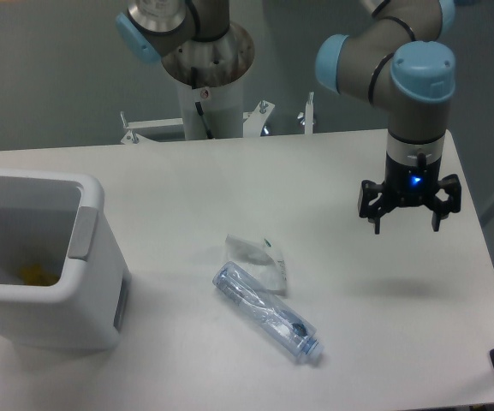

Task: Open the trash can

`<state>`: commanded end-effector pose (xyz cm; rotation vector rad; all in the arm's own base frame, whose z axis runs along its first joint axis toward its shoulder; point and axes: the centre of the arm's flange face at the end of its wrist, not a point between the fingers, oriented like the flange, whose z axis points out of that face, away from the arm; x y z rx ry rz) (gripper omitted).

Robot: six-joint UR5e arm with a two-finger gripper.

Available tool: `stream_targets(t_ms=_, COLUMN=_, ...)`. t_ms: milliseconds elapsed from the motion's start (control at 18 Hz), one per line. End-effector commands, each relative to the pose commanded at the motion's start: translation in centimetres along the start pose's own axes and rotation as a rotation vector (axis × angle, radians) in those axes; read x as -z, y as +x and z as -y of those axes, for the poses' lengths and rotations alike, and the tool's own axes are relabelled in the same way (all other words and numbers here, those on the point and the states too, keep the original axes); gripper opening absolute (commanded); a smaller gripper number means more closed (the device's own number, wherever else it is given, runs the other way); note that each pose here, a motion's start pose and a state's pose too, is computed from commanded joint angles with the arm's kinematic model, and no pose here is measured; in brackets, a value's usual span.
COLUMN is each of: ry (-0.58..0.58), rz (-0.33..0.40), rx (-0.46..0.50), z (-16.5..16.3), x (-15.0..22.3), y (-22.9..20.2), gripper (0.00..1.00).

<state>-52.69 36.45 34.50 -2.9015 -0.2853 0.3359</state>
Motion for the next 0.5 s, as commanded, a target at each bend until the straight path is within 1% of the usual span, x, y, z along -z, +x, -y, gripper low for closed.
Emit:
stream_targets(t_ms=56, ry=-0.009, rz=0.004, rx=-0.037, z=-0.03, x=-0.02, y=0.02, gripper=1.00)
stream_targets(t_ms=111, ry=-0.023, rz=0.006, rx=-0.052, z=-0.17, x=-0.07, y=0.00, gripper=1.00)
stream_targets(t_ms=278, ry=-0.062, rz=0.010, rx=-0.056, z=-0.62, x=-0.23, y=0.02, gripper=1.00)
stream_targets(t_ms=500, ry=-0.077, rz=0.009, rx=-0.056, z=-0.88, x=-0.80, y=0.28, gripper=1.00)
